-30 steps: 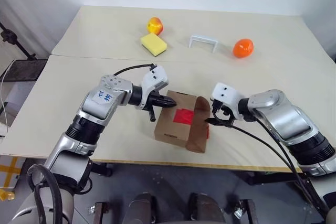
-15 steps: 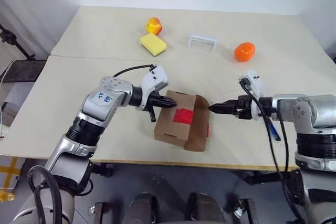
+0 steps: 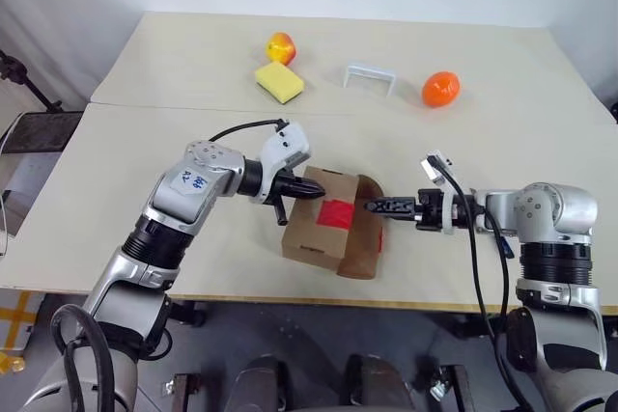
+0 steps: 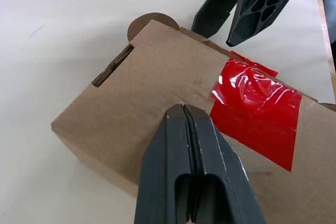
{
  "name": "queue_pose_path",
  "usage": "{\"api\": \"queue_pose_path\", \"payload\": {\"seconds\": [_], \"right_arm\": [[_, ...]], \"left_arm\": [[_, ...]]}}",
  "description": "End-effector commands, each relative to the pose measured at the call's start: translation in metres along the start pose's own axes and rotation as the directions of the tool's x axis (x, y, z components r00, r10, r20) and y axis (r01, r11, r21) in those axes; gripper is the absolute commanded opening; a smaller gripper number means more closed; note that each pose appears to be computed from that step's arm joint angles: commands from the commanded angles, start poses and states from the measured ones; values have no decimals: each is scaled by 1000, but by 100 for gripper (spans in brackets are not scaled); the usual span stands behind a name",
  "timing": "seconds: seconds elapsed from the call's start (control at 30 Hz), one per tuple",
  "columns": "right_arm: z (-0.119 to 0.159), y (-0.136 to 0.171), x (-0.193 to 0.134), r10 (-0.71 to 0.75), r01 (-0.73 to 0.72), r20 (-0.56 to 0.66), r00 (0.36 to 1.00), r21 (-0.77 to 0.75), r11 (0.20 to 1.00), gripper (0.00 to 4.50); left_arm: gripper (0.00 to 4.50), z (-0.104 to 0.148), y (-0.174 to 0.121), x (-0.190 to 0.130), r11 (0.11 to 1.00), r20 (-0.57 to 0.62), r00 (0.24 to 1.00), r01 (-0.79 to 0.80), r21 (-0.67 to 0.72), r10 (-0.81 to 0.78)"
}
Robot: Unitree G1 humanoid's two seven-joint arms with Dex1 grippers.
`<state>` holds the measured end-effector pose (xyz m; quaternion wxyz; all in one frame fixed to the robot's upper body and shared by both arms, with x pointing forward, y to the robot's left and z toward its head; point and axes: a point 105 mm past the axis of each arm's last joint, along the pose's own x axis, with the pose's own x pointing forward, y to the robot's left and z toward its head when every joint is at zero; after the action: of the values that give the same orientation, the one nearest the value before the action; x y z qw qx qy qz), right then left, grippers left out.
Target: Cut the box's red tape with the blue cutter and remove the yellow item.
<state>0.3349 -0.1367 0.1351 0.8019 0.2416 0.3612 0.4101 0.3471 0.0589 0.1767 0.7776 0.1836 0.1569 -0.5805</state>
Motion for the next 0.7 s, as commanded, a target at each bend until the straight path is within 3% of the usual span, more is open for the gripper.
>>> {"api": "queue_pose_path", "payload": {"seconds": [0.03, 0.1, 0.2, 0.57, 0.7], "right_arm": [[-13, 3, 21, 51, -49, -53, 997, 46, 998, 444], [-12, 3, 26, 53, -51, -52, 997, 45, 998, 444], [-14, -3, 30, 10, -7, -60, 998, 53, 999, 380], [-13, -2, 18, -67, 70, -46, 997, 68, 995, 3], [-1, 3, 11, -134, 134, -4, 991, 22, 991, 3]], "left_arm": [[0, -9, -7, 5, 1000, -34, 999, 19, -8, -19], [0, -9, -8, 4, 1000, -33, 999, 19, -8, -19], [0, -10, -12, 4, 1000, -33, 999, 21, -7, -21], [0, -17, -15, -1, 1000, -40, 999, 4, -16, -5], [0, -19, -12, -5, 1000, -46, 999, -11, -20, 10]]}}
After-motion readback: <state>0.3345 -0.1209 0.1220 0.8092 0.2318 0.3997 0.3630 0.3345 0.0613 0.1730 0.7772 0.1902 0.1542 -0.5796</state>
